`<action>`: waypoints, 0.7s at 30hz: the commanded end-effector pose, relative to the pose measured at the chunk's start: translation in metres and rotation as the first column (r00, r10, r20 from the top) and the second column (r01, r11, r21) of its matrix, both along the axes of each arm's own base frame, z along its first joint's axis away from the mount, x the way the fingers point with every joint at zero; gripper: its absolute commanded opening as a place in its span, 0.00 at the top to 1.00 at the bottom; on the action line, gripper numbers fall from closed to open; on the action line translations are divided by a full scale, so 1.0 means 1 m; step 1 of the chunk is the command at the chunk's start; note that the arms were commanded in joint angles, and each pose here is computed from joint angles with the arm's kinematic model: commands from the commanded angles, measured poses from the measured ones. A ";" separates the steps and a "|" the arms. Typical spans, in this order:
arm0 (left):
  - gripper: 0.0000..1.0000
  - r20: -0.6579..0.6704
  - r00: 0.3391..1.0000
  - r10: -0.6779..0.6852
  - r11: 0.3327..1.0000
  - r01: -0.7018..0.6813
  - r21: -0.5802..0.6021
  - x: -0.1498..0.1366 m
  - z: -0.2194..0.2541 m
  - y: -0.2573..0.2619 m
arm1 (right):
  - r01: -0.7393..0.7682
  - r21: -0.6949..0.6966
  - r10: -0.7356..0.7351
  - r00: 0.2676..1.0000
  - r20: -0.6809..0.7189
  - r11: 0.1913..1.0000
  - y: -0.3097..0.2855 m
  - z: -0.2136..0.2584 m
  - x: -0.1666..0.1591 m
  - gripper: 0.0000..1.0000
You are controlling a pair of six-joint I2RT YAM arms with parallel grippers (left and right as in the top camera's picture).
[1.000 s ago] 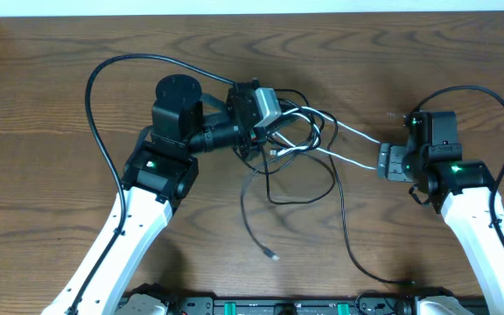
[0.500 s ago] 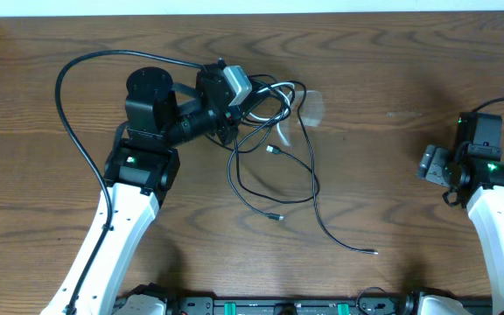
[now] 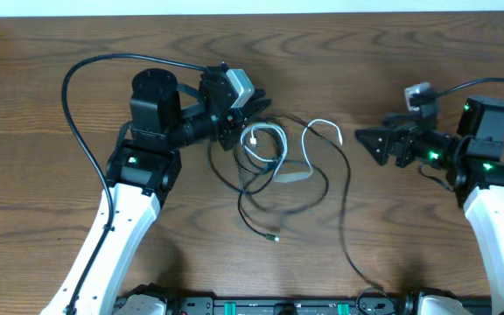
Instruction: Untangle cables
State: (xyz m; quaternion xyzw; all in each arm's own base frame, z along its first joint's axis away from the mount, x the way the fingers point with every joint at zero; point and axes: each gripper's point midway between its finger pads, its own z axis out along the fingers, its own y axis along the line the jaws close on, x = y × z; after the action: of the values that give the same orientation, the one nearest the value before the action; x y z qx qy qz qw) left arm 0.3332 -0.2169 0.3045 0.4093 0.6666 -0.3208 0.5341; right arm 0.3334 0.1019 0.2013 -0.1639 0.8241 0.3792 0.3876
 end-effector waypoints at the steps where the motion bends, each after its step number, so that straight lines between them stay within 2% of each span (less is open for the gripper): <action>1: 0.83 0.026 0.999 -0.043 0.999 0.043 -0.013 -0.012 0.013 -0.012 | -0.195 0.094 0.191 0.980 0.052 0.976 0.039 0.017 -0.022 0.11; 4: 0.78 0.014 1.000 -0.019 1.000 0.019 0.002 -0.010 0.009 -0.011 | -0.138 0.039 0.138 0.990 -0.004 0.990 0.044 0.005 -0.017 0.11; 8: 0.73 -0.059 0.975 0.214 0.970 -0.206 0.130 0.017 -0.025 0.016 | -0.117 0.023 0.117 0.993 -0.020 0.993 0.045 0.001 -0.015 0.10; 10: 0.64 -0.093 0.950 0.298 0.941 -0.275 0.198 0.026 -0.045 0.028 | -0.114 0.020 0.114 0.993 -0.020 0.993 0.045 0.001 -0.014 0.09; 11: 0.62 -0.111 0.941 0.319 0.930 -0.289 0.225 0.028 -0.055 0.031 | -0.108 0.015 0.109 0.994 -0.021 0.994 0.044 0.000 -0.013 0.09; 16: 0.56 -0.238 0.914 0.329 0.915 -0.247 0.317 0.041 -0.116 0.025 | -0.077 -0.001 0.077 0.996 -0.033 0.997 0.040 -0.003 -0.010 0.09; 21: 0.54 -0.334 0.897 0.290 0.906 -0.145 0.396 0.038 -0.175 0.004 | -0.077 0.000 0.077 0.996 -0.036 0.997 0.041 -0.003 -0.010 0.07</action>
State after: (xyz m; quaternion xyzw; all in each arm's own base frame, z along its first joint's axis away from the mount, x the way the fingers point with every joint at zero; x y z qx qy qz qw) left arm 0.3718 -0.2009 0.1480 0.3318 0.8460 -0.2071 0.3623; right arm 0.3237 0.1410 0.2001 -0.1941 0.8217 0.3940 0.3632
